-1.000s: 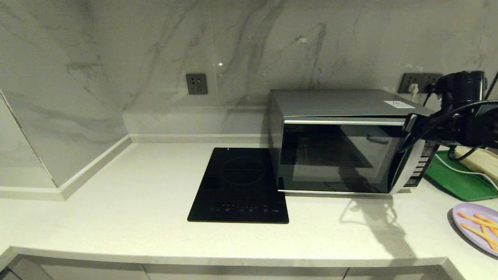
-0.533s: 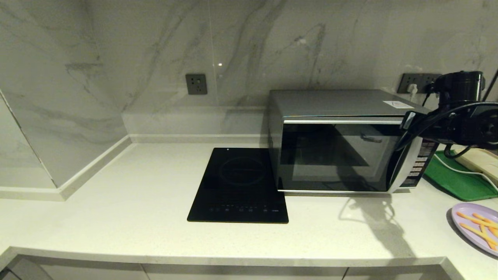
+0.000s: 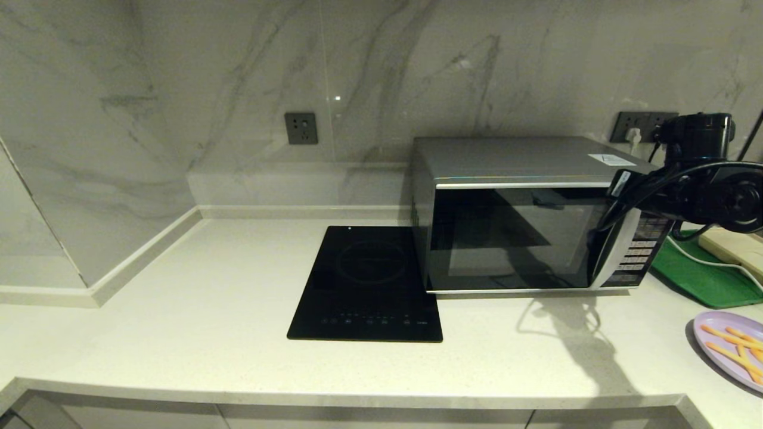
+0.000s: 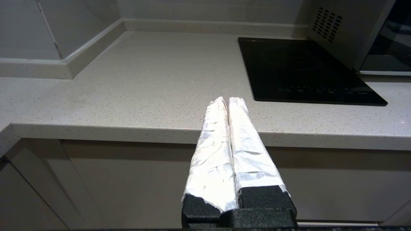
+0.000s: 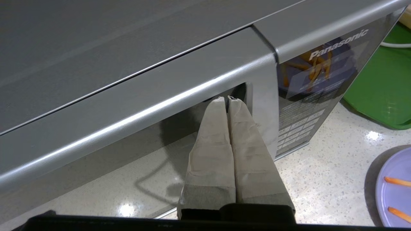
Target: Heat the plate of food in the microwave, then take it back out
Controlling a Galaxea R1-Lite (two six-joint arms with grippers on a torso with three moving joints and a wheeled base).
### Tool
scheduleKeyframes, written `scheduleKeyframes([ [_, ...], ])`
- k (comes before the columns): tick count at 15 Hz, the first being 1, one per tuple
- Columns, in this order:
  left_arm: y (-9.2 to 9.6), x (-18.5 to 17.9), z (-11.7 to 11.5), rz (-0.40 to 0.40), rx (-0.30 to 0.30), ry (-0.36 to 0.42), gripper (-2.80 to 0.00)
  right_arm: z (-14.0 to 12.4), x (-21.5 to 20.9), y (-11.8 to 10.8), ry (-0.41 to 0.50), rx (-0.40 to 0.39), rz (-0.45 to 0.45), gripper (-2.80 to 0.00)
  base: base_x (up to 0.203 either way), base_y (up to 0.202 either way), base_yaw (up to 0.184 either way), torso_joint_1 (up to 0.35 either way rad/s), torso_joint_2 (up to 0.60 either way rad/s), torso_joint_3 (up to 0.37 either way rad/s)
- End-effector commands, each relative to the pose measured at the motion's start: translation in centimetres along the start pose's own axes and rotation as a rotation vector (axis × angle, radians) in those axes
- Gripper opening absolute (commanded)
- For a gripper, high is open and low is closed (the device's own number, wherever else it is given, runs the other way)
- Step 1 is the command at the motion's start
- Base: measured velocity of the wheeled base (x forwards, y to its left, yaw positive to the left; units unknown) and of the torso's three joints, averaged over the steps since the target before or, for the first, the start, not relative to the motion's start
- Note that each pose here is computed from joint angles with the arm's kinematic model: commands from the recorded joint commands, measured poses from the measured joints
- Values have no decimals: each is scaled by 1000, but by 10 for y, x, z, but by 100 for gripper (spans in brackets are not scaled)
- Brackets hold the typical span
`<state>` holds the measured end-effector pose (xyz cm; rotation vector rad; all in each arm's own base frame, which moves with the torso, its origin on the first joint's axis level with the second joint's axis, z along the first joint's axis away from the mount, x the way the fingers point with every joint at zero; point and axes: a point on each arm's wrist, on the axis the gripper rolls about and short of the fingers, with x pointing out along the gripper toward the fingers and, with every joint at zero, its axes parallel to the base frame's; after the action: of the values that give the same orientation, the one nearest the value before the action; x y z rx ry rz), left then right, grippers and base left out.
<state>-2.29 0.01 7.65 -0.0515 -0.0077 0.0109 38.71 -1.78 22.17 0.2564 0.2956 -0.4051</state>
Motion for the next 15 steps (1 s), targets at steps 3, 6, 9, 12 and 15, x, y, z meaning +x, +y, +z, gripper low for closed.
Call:
scheduleKeyframes([
  [3,0,0,0,1,-1,-1,-280,7,-12,-2,-17,5,5,-280,0,0,0,0,0,0],
  [6,0,0,0,0,-1,-2,-280,19,-45,-9,-50,12,19,-280,0,0,0,0,0,0],
  [9,0,0,0,0,-1,-2,-280,36,-106,-25,-65,16,53,-280,0,0,0,0,0,0],
  [12,0,0,0,1,-1,0,-280,45,-188,-50,-35,2,145,-280,0,0,0,0,0,0],
  [15,0,0,0,1,-1,-1,-280,34,-283,-85,0,-61,244,-280,0,0,0,0,0,0],
])
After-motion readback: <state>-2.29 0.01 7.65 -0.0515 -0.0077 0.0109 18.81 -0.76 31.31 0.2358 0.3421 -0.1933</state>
